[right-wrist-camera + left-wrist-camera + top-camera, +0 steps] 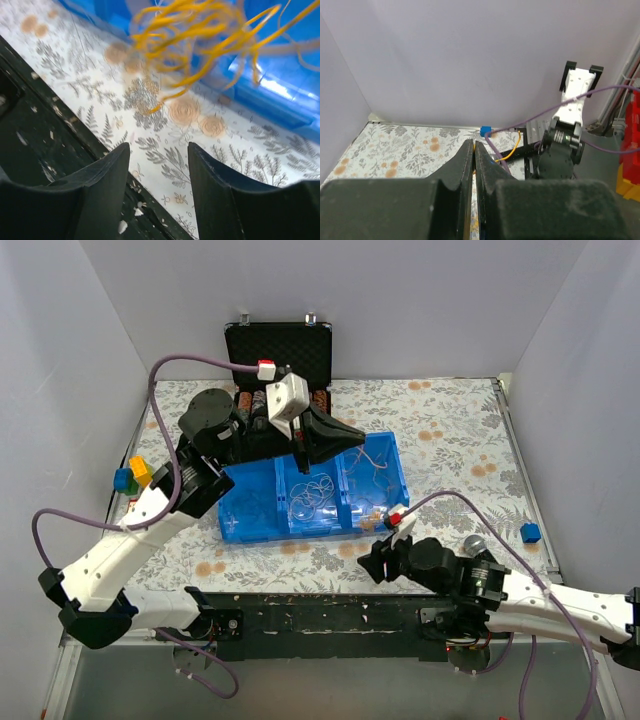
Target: Untangle the cables
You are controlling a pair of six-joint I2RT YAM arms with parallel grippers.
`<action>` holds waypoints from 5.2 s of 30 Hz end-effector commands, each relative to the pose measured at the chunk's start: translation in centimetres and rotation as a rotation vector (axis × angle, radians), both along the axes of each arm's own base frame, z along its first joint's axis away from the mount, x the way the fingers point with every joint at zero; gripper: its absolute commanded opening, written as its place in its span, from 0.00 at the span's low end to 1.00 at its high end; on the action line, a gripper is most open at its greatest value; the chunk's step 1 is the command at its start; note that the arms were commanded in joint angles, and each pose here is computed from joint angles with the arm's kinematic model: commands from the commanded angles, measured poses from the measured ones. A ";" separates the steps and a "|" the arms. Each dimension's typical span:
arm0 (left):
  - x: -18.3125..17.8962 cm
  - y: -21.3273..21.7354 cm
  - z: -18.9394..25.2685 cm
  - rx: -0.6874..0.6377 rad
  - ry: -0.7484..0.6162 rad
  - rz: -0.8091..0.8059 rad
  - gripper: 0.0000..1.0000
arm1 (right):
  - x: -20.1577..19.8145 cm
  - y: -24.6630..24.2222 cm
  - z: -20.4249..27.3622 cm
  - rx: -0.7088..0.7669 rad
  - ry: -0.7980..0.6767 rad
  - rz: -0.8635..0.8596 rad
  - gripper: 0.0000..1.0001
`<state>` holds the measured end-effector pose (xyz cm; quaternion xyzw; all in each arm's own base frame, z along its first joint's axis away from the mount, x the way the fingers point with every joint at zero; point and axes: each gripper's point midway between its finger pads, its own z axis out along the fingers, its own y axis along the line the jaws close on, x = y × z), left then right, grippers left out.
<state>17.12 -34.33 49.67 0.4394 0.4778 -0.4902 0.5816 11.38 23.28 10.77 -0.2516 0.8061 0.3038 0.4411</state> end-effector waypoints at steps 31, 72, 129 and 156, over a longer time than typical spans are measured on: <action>-1.6 1.0 -1.8 0.052 -0.077 -0.055 0.00 | 2.8 6.2 17.1 0.218 -0.408 0.115 0.70; -0.3 4.2 18.2 -0.353 -0.447 0.157 0.00 | -0.6 5.3 -1.3 0.026 -0.044 0.178 0.34; -1.1 15.9 27.2 -0.605 -1.004 0.772 0.00 | 0.3 10.5 19.4 0.293 -0.418 0.324 0.88; 8.2 5.4 15.4 -0.464 -0.631 0.617 0.00 | 3.1 -0.1 20.0 0.315 -0.462 -0.039 0.73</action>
